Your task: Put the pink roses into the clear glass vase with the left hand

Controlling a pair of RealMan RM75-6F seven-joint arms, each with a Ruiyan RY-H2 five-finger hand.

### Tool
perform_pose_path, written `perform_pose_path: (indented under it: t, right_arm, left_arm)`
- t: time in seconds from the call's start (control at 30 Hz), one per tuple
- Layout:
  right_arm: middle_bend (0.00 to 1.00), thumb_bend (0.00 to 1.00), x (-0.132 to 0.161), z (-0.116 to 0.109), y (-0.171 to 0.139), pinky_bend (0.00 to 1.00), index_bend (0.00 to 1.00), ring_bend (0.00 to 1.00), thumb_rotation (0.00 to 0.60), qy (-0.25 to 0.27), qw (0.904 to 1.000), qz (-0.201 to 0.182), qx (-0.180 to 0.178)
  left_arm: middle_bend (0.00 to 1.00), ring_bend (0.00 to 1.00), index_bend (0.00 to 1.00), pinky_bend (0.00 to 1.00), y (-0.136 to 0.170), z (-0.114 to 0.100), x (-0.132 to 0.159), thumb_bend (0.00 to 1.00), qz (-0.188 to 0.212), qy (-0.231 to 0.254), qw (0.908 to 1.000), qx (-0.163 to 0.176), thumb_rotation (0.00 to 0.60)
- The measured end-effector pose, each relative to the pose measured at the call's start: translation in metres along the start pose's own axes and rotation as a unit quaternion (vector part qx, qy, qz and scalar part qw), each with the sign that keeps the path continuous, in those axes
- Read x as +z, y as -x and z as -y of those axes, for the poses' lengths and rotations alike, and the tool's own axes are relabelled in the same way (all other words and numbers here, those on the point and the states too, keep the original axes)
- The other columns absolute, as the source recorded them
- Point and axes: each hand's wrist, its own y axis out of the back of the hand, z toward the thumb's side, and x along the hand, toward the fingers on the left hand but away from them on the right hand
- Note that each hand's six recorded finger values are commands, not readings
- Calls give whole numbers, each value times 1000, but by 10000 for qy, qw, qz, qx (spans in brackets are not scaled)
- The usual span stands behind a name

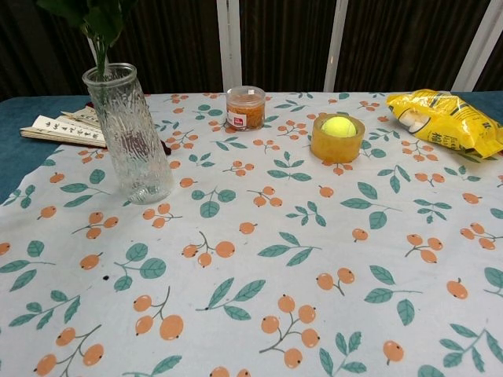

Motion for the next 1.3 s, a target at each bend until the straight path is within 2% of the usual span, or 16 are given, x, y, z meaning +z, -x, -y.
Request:
perform_pose_path:
  t: [0.17, 0.33, 0.53, 0.67, 0.83, 0.97, 1.13, 1.3]
  right_arm:
    - [41, 191, 0, 0, 0, 301, 39, 41, 600, 1, 10000, -7, -5]
    - [41, 192, 2, -3, -2, 301, 39, 41, 600, 32, 10000, -27, -71]
    - [41, 191, 2, -4, -2, 321, 38, 41, 600, 57, 10000, -26, -75]
    - [41, 192, 1, -7, -3, 322, 39, 41, 600, 107, 9998, -7, -137]
    - [41, 191, 0, -10, -4, 321, 39, 41, 600, 156, 9997, -6, -175]
    - [41, 192, 1, -11, -4, 322, 39, 41, 600, 173, 9997, -21, -183]
    - [41, 192, 4, -8, -4, 321, 38, 41, 600, 130, 9998, -72, -129]
    - [41, 192, 6, -5, -4, 321, 38, 41, 600, 88, 9999, -94, -106]
  left_arm:
    - [157, 39, 206, 209, 4, 5, -8, 171, -60, -164, 9993, -328, 600]
    - [108, 0, 150, 167, 9, 5, -13, 142, -177, -666, 9945, -788, 600]
    - [108, 0, 149, 167, 18, -7, -9, 142, -246, -1618, 9789, -1226, 600]
    - [108, 0, 149, 167, 26, -19, -4, 142, -265, -2394, 9614, -1331, 600]
    - [109, 0, 131, 168, 40, -45, 6, 142, -403, -3150, 9403, -1226, 600]
    - [108, 0, 133, 168, 57, -74, 8, 142, -737, -3608, 9234, -1082, 600]
    - [109, 0, 133, 160, 80, -109, 15, 143, -1150, -3798, 9153, -687, 600]
    - [113, 0, 140, 157, 109, -131, 23, 158, -1406, -4156, 8980, -337, 600]
